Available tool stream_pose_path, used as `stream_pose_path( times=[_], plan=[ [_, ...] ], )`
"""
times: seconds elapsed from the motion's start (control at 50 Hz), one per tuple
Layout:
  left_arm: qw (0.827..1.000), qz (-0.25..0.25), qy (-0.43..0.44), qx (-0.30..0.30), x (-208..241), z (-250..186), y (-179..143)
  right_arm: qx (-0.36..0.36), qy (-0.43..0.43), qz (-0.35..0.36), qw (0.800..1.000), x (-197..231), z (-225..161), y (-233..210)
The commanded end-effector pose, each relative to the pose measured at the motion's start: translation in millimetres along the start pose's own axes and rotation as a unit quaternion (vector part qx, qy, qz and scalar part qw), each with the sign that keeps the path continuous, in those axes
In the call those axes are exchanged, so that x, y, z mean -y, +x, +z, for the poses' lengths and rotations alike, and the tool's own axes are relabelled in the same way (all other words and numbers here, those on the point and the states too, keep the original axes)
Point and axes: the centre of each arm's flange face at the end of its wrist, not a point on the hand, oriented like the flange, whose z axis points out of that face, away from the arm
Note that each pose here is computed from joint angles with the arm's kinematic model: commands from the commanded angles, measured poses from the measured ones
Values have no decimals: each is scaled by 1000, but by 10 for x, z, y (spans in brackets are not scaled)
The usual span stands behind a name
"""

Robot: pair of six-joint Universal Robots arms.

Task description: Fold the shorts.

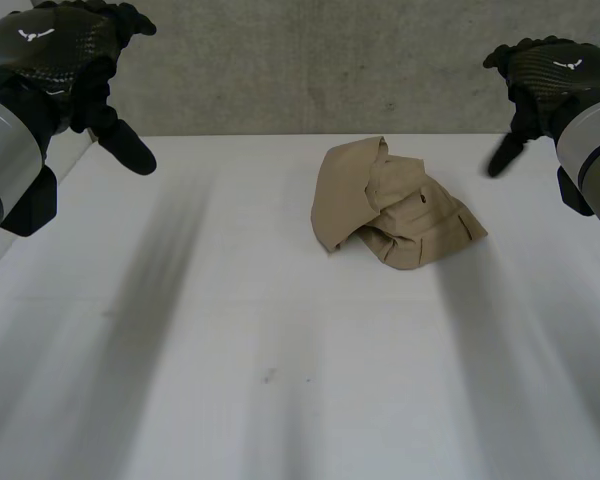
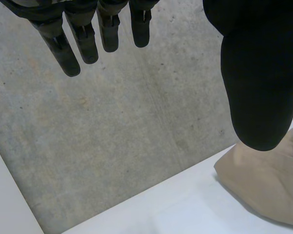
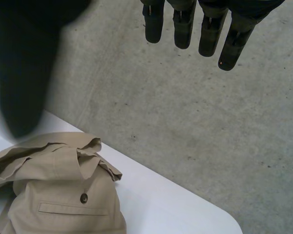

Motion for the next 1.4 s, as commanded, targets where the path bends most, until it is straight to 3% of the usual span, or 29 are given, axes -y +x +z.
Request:
stream_pose_path(
  times=[0.02,0.18,0.42,0.58,0.68,0.78,0.86,0.94,1.04,1.08,1.1,1.18,1.24,1.4],
  plan=[
    [1000,-1,3,-1,-52,32,8,24,-3,-16,1000,-70,23,-82],
    [1000,0,29,0,-62,79,26,84,-66,-36,994,-695,440,-283],
    [1000,2,23,-1,-127,138,41,100,-114,165,975,-1698,1261,-513],
    [1000,3,19,0,-186,192,54,93,-107,176,974,-1930,1427,-615],
    [1000,3,18,0,-203,206,56,107,-96,160,977,-1811,1410,-667],
    [1000,3,18,1,-199,205,51,149,-59,77,984,-1310,1189,-802],
    [1000,2,21,3,-180,196,41,206,-54,-28,977,-1031,785,-900],
    [1000,2,24,3,-160,184,37,289,-63,-127,947,-958,164,-1167],
    [1000,2,25,2,-150,162,46,401,-68,-219,887,-1149,-729,-1523],
    [1000,2,24,1,-155,158,51,427,-54,-244,869,-1192,-943,-1611],
    [1000,1,25,0,-150,152,55,446,-37,-275,851,-1242,-1134,-1689],
    [1000,2,19,-1,-187,148,63,460,5,-343,819,-1320,-1383,-1765],
    [1000,2,7,-5,-259,126,90,439,22,-359,823,-1262,-1362,-1720],
    [1000,2,-18,-21,-402,-12,228,340,37,-259,903,-688,-1246,-1335]
  ],
)
